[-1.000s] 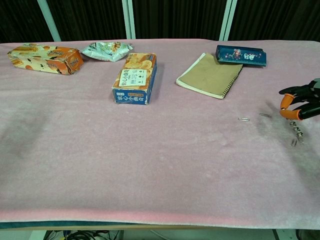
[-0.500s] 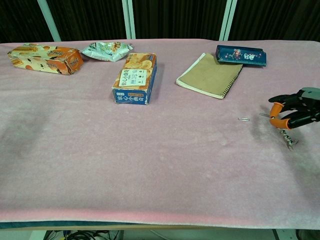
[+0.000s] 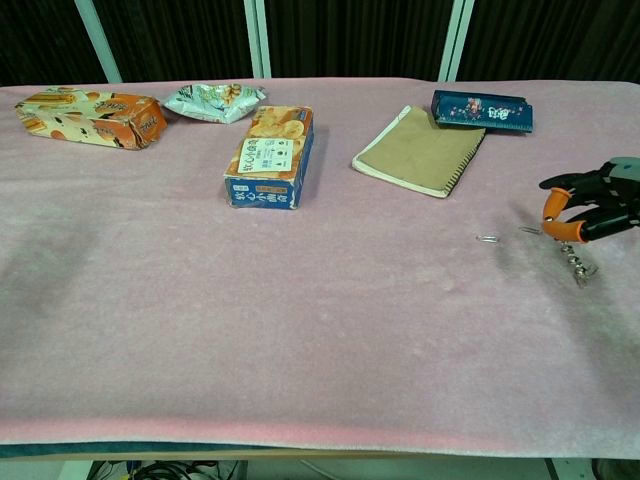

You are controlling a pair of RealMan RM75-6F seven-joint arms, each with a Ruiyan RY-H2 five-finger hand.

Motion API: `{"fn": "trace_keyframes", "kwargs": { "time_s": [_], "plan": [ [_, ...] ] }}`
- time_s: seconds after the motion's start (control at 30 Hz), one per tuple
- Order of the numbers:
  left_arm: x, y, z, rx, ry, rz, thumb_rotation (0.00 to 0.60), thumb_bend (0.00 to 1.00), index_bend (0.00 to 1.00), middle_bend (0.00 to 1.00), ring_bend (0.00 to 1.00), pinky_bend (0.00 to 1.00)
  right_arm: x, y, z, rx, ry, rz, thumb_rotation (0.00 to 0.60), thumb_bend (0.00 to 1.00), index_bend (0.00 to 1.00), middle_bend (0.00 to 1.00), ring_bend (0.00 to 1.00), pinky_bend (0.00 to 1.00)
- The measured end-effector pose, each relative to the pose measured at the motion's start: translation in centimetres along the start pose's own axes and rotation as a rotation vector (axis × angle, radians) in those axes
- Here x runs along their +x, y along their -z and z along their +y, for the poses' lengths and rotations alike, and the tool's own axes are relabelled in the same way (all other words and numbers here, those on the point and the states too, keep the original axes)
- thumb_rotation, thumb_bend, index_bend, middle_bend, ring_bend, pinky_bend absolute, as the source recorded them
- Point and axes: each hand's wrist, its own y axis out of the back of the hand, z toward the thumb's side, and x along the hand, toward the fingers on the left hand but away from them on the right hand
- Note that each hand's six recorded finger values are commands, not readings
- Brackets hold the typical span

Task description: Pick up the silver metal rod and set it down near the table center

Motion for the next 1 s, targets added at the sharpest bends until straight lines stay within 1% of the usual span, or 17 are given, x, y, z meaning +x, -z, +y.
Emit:
{"fn": "trace_keyframes", "kwargs": {
  "time_s": [0.27, 0.5, 0.7, 0.83, 1.0],
  "plan": [
    [0.0, 0.3, 0.3, -0.007, -0.009, 0.010, 0.600, 0.22, 0.07, 0.00, 0.00, 0.00, -1.2, -3.0, -0.5, 0.020, -0.033, 0.040, 0.600, 0.36, 0.62, 0.05, 0.13, 0.17],
    [0.1, 0.5, 0.5, -0.013, -0.014, 0.015, 0.600, 0.22, 0.07, 0.00, 0.00, 0.00, -3.6, -6.7, -2.2, 0.041, -0.061, 0.072, 0.600, 0.36, 0.62, 0.05, 0.13, 0.17],
    [0.1, 0.7, 0.7, -0.019, -0.021, 0.017, 0.600, 0.22, 0.07, 0.00, 0.00, 0.00, -5.3, -9.1, -3.7, 0.059, -0.075, 0.081, 0.600, 0.36, 0.62, 0.05, 0.13, 0.17],
    [0.1, 0.8, 0.7, -0.020, -0.019, 0.018, 0.600, 0.22, 0.07, 0.00, 0.00, 0.00, -6.0, -9.6, -4.2, 0.060, -0.078, 0.072, 0.600, 0.37, 0.62, 0.05, 0.13, 0.17],
    [0.1, 0.7, 0.6, -0.019, -0.016, 0.016, 0.600, 0.22, 0.07, 0.00, 0.00, 0.00, -6.8, -9.7, -4.4, 0.044, -0.074, 0.047, 0.600, 0.36, 0.62, 0.05, 0.13, 0.17]
  ]
}}
